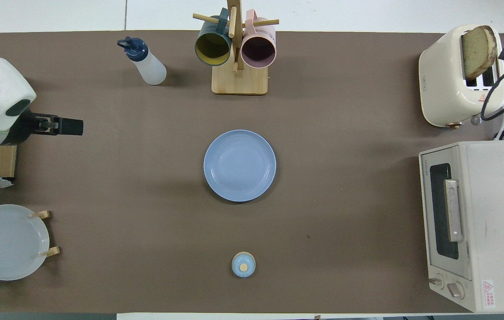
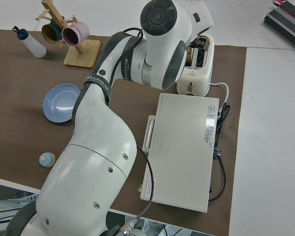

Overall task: Put bread on plate and add seasoning
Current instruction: 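Grasp the toast with the right gripper while the left gripper reaches the bottle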

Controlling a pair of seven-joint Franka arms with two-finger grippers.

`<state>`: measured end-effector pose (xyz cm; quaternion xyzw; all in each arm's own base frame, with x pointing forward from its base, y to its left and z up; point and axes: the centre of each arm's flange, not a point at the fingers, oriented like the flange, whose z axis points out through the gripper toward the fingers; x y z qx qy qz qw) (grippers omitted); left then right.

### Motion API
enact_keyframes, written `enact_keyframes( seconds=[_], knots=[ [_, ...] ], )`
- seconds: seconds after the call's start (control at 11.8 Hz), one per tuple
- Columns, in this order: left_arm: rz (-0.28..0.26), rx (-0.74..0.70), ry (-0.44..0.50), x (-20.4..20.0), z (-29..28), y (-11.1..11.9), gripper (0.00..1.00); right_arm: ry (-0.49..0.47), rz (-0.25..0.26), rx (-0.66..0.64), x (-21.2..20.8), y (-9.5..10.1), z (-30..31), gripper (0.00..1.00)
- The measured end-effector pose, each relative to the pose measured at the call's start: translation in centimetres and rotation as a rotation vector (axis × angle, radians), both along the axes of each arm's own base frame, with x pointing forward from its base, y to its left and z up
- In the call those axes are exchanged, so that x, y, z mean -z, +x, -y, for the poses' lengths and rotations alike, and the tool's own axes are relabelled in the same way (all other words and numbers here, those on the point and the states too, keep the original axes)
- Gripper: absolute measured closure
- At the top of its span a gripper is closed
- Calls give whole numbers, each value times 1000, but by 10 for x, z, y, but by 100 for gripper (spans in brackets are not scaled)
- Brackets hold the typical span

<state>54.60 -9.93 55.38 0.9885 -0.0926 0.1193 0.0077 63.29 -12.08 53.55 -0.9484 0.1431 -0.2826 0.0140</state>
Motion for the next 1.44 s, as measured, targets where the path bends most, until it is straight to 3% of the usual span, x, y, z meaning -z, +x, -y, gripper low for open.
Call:
enact_keyframes(
  seconds=[0.17,0.42,0.59,1.1,1.19,1.27,1.36,1.44],
  knots=[
    [91,-6,-29,35,18,2,0,27,61,30,29,24,5,0],
    [186,9,-70,87,45,10,0,30,74,38,48,41,6,7],
    [236,14,-93,120,56,24,0,33,66,30,55,44,0,21],
    [328,0,-141,200,73,47,0,-46,14,-107,78,38,-4,23],
    [332,1,-133,216,77,48,0,-59,9,-126,79,37,-3,33],
    [337,-15,-117,228,80,52,0,-76,5,-151,80,35,-2,34],
    [345,-44,-103,235,85,59,0,-84,-4,-168,80,34,-1,43],
    [360,-66,-88,238,92,67,0,-85,-19,-180,79,33,0,62]
  ],
)
